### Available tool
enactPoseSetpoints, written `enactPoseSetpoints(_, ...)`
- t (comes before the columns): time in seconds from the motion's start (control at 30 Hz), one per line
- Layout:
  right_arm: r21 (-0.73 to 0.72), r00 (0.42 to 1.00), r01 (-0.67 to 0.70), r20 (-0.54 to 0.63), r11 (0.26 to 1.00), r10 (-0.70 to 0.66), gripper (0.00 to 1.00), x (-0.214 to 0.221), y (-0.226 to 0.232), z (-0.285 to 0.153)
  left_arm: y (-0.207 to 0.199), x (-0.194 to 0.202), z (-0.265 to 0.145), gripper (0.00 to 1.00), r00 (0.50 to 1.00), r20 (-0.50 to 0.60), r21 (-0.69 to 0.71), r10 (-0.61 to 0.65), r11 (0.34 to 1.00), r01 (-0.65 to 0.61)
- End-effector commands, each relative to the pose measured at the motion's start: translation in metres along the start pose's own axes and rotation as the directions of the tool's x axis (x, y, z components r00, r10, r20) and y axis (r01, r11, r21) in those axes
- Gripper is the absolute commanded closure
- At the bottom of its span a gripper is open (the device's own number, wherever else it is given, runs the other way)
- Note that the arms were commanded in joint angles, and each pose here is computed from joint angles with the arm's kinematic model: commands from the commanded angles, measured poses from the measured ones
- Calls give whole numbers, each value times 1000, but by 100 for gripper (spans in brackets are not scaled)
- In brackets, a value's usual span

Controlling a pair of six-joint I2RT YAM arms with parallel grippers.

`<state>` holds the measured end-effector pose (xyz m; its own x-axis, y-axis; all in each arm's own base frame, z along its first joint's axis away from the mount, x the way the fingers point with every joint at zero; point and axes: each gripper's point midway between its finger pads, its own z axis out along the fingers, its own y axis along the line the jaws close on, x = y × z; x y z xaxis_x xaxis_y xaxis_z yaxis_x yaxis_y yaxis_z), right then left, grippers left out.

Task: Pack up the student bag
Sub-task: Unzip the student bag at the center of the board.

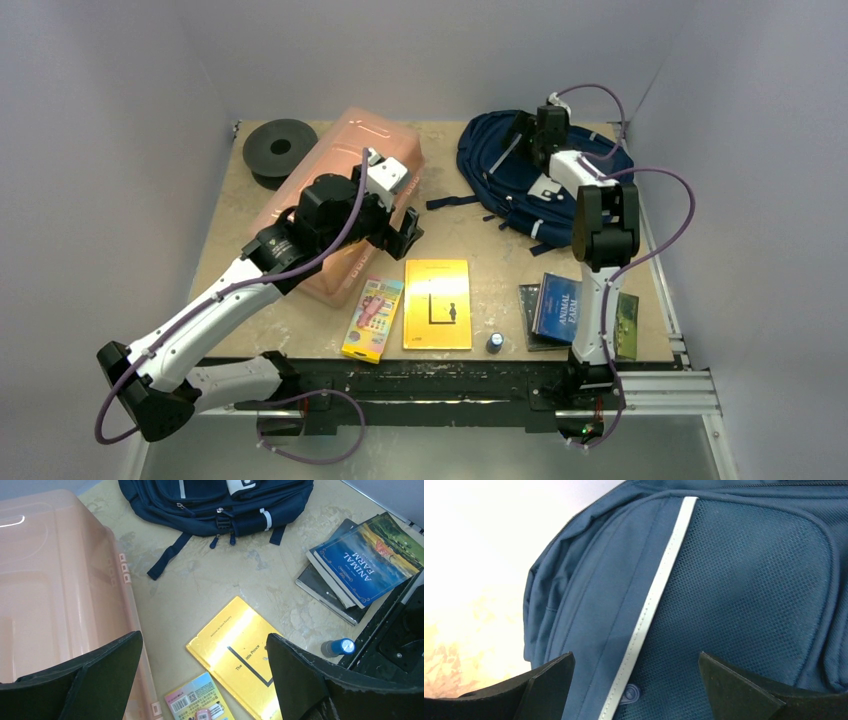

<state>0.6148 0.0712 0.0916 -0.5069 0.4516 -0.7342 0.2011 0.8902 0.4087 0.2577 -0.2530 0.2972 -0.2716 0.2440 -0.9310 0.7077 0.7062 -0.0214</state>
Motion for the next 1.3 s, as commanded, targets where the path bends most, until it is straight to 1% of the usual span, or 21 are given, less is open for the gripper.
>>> enactPoseSetpoints(0.0,-81,996,9,92,997,-2,1,-24,34,4,-3,-10,5,7,999,21,3,32,999,-32)
enactPoseSetpoints(0.1,-75,995,13,96,997,-6,1,-20,37,13,-8,-6,9,8,999,6,13,38,999,-38)
enactPoseSetpoints(0.13,-96,976,-200,70,975,207,81,-18,46,16,-10,-5,11,8,999,1,15,41,999,-41)
enactPoseSetpoints(0.17,-98,969,-232,57,968,239,93,-17,47,18,-11,-3,12,8,999,-6,16,44,999,-44)
enactPoseSetpoints(0.2,-101,967,-245,46,964,251,99,-15,48,19,-12,-2,14,8,999,-12,18,49,999,-48)
enactPoseSetpoints(0.23,-102,965,-255,41,961,261,100,-14,49,20,-14,1,16,9,999,-20,22,51,998,-50)
enactPoseSetpoints(0.37,-178,949,-313,-37,933,312,100,-7,67,6,-21,5,23,9,998,-38,37,47,998,-45)
enactPoseSetpoints(0.5,-233,936,-351,-79,907,342,100,-9,76,-23,-26,5,31,9,999,-38,52,-3,999,5)
enactPoseSetpoints(0.63,-282,925,-380,-139,881,354,100,-14,79,-70,-23,-1,44,8,989,-46,-7,-142,990,142)
enactPoseSetpoints(0.7,-297,921,-387,-175,873,349,100,-16,83,-93,-22,-2,56,8,973,-51,-44,-227,974,224)
enactPoseSetpoints(0.77,-299,918,-389,-205,871,340,100,-17,82,-110,-25,-1,77,9,953,-53,-53,-300,953,297)
enactPoseSetpoints(0.87,-298,916,-388,-231,872,328,100,-21,79,-130,-29,-1,112,13,913,-65,-74,-403,914,399)
enactPoseSetpoints(0.97,-276,907,-400,-257,874,334,100,-19,70,-146,-34,-3,149,22,888,-69,-78,-455,890,450)
enactPoseSetpoints(1.03,-268,897,-423,-259,866,358,100,-17,60,-154,-34,-6,170,29,892,-52,-93,-449,892,443)
enactPoseSetpoints(1.13,-276,883,-450,-283,849,375,100,-10,59,-159,-34,-5,200,40,919,-19,-133,-393,912,387)
enactPoseSetpoints(1.2,-274,876,-457,-304,846,375,100,-5,59,-161,-37,-8,214,43,940,14,-173,-341,925,338)
enactPoseSetpoints(1.27,-277,870,-468,-311,839,383,100,-5,61,-165,-41,-7,224,46,950,29,-219,-312,925,311)
